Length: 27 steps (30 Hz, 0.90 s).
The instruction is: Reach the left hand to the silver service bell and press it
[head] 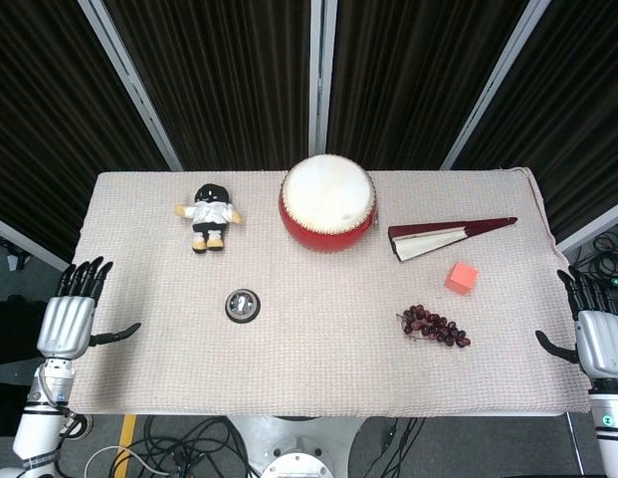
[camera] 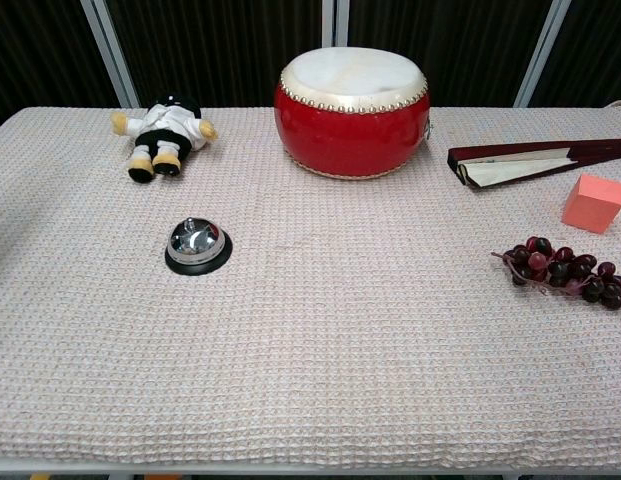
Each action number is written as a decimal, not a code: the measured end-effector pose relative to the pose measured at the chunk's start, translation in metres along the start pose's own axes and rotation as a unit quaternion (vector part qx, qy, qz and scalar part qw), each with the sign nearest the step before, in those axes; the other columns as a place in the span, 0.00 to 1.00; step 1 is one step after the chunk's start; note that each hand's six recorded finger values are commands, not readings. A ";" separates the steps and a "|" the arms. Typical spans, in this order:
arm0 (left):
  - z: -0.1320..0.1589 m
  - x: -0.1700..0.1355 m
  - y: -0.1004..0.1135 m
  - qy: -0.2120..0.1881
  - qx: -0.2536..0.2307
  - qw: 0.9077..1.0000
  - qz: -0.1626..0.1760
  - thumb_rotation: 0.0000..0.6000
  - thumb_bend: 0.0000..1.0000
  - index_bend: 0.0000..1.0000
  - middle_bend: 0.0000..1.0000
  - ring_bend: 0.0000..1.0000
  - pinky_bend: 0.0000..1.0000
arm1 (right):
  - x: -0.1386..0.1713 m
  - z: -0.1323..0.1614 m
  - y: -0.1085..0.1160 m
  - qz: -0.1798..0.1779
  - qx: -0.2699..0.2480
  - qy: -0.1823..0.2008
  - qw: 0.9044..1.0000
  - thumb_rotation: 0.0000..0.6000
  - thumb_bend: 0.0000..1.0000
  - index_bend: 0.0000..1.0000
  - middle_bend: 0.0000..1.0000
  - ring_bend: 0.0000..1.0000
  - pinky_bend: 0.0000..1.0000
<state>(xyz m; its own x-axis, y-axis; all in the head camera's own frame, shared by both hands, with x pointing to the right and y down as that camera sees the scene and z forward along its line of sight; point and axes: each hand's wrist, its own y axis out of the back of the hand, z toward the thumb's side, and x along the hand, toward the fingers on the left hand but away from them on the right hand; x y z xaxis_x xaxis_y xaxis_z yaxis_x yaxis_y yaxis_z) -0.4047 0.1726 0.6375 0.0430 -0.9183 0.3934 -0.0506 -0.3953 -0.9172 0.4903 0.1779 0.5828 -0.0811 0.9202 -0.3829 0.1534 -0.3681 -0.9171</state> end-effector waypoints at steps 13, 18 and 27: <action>0.015 0.009 -0.004 -0.027 0.006 1.000 -0.007 0.44 0.00 0.00 0.00 0.00 0.00 | -0.001 0.002 0.005 -0.008 -0.005 0.001 1.000 1.00 0.13 0.00 0.00 0.00 0.00; 0.035 0.019 -0.014 -0.054 -0.004 0.998 -0.019 0.43 0.00 0.00 0.00 0.00 0.00 | -0.002 0.005 0.009 -0.015 -0.003 0.007 1.000 1.00 0.13 0.00 0.00 0.00 0.00; 0.106 0.037 -0.050 -0.132 -0.059 0.987 -0.065 0.33 0.00 0.00 0.00 0.00 0.00 | -0.002 0.005 0.014 -0.019 0.000 0.005 1.000 1.00 0.13 0.00 0.00 0.00 0.00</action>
<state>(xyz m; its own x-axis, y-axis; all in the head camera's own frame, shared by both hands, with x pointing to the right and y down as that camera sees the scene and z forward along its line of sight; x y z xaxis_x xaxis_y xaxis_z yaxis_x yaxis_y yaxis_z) -0.2952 0.1607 0.6908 0.3149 -0.8290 0.4621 -0.1427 -0.5227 -0.8405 0.4876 0.1705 0.5706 -0.0771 0.9350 -0.3461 0.1501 -0.3323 -0.9311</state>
